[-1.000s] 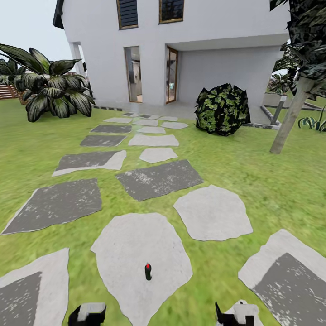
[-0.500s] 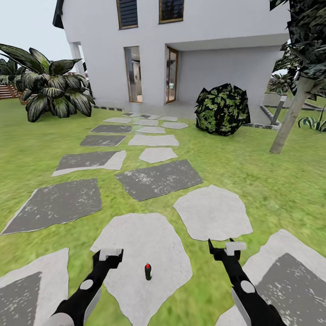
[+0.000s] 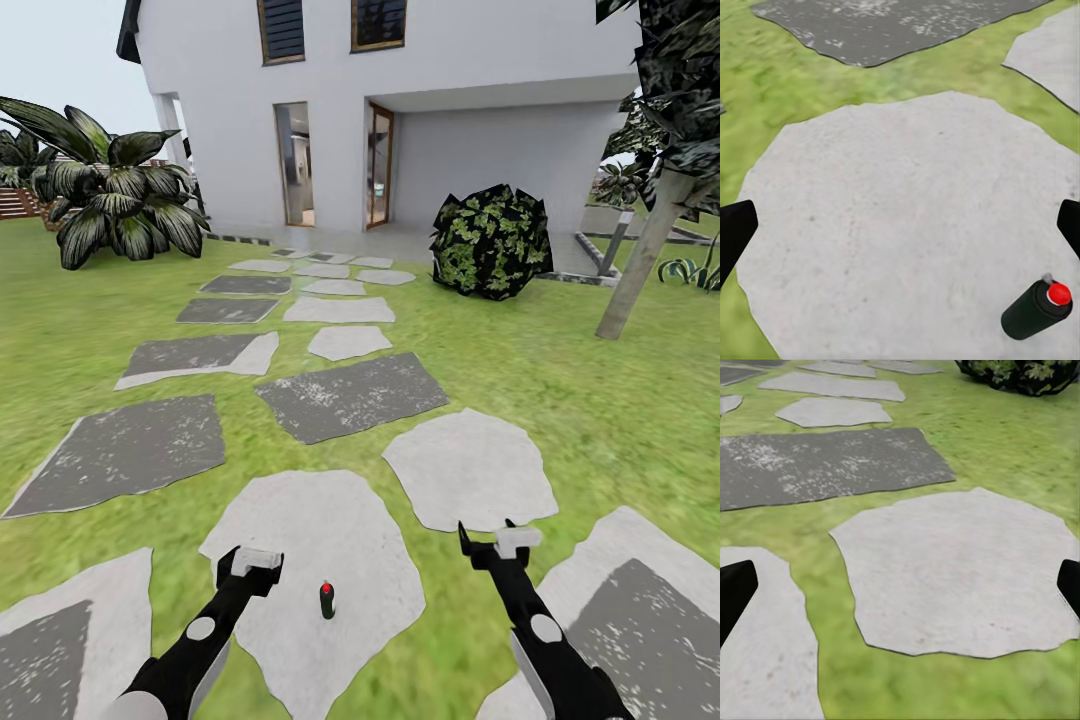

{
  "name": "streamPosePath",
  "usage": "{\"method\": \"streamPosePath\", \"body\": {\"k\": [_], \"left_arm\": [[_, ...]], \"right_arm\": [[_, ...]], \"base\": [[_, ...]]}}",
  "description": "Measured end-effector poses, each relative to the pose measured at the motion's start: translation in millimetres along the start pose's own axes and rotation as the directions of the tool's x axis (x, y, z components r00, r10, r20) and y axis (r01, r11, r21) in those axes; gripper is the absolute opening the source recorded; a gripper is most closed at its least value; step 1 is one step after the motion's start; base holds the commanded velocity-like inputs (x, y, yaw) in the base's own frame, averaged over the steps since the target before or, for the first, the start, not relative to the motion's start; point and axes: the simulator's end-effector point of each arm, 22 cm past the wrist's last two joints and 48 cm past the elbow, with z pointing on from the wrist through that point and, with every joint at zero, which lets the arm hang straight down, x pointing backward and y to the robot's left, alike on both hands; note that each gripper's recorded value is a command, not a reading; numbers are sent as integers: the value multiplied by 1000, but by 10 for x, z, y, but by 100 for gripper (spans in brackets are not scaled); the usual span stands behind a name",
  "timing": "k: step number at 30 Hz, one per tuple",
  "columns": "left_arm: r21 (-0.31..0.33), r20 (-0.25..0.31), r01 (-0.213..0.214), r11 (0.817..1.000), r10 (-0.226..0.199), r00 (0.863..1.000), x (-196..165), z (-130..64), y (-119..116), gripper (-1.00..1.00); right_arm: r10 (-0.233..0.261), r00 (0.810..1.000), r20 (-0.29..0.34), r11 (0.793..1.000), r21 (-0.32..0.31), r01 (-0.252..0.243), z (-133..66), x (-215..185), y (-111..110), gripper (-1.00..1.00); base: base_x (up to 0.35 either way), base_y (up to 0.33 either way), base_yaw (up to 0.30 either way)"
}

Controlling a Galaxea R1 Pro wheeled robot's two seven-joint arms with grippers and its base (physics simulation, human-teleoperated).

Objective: In the garden, pick up the pesticide atomizer on the floor and spray pesticide onto both trees until each tree trunk is fully covered.

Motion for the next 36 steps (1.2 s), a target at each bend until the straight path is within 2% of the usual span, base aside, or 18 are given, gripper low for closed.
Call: {"method": "streamPosePath", "body": {"k": [5, 11, 15, 20, 24, 29, 36], "left_arm": [[-1, -1, 1, 1000, -1, 1000, 3, 0, 3, 100], [-1, -5, 2, 1000, -2, 1000, 140, 36, -8, 100], [-2, -10, 0, 1000, 0, 1000, 229, 67, -12, 100], [-10, -37, 1, 1000, -2, 999, 392, 99, -2, 100], [-21, -64, 4, 1000, -6, 998, 526, 125, -11, 100], [-1, -83, 16, 1000, -16, 996, 604, 184, -200, 100], [8, -144, 28, 1000, -27, 989, 738, 298, -305, 100]], "right_arm": [[-23, 1000, 1, 1000, -7, 23, 10, -26, 13, 100], [-29, 998, -53, 1000, -6, 29, 31, 164, 5, 100], [-59, 998, -38, 998, 12, 60, 57, 141, -205, 100], [-71, 997, -16, 997, 22, 71, 79, 119, -285, 100], [-70, 995, -69, 997, 29, 72, 102, 219, -323, 100], [-69, 988, -139, 997, 35, 74, 152, 240, -349, 100], [-69, 984, -164, 996, 41, 77, 227, 121, -349, 100]], "base": [[0, 0, 0], [0, 0, 0], [0, 0, 0], [0, 0, 0], [0, 0, 0], [0, 0, 0], [0, 0, 0]]}}
